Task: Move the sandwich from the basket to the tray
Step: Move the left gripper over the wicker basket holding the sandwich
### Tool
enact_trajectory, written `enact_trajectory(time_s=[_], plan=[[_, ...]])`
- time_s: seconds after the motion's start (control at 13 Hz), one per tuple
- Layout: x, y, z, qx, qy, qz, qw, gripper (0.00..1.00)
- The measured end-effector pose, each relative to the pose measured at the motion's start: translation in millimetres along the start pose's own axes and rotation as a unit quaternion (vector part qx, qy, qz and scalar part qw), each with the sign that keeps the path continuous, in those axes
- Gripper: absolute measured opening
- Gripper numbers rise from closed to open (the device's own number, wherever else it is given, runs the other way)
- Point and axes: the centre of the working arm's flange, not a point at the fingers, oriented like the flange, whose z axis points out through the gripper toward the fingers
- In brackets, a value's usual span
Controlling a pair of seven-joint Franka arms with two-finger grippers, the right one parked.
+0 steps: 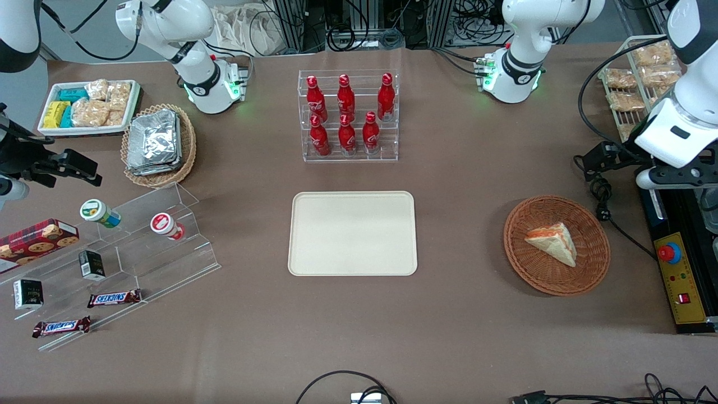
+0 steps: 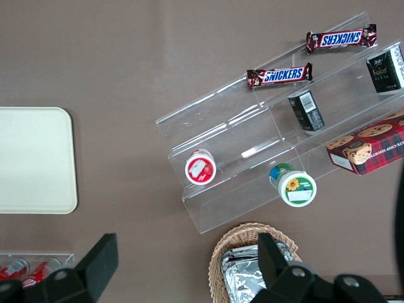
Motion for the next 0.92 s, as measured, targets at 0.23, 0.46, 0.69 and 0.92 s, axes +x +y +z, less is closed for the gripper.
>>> enact_trajectory(time_s=[0.23, 0.46, 0.69, 0.92], plan=[[-1.2, -0.8, 2.3, -0.001, -0.008, 0.002, 1.0, 1.0], [0.9, -12.0, 10.3, 0.0, -0.019, -0.023, 0.9995, 1.0], [7.2, -30.1, 37.0, 0.003, -0.044, -0.142, 0.9888, 1.0], [21.8, -40.7, 76.7, 0.014, -0.066, -0.281, 0.9573, 1.0]])
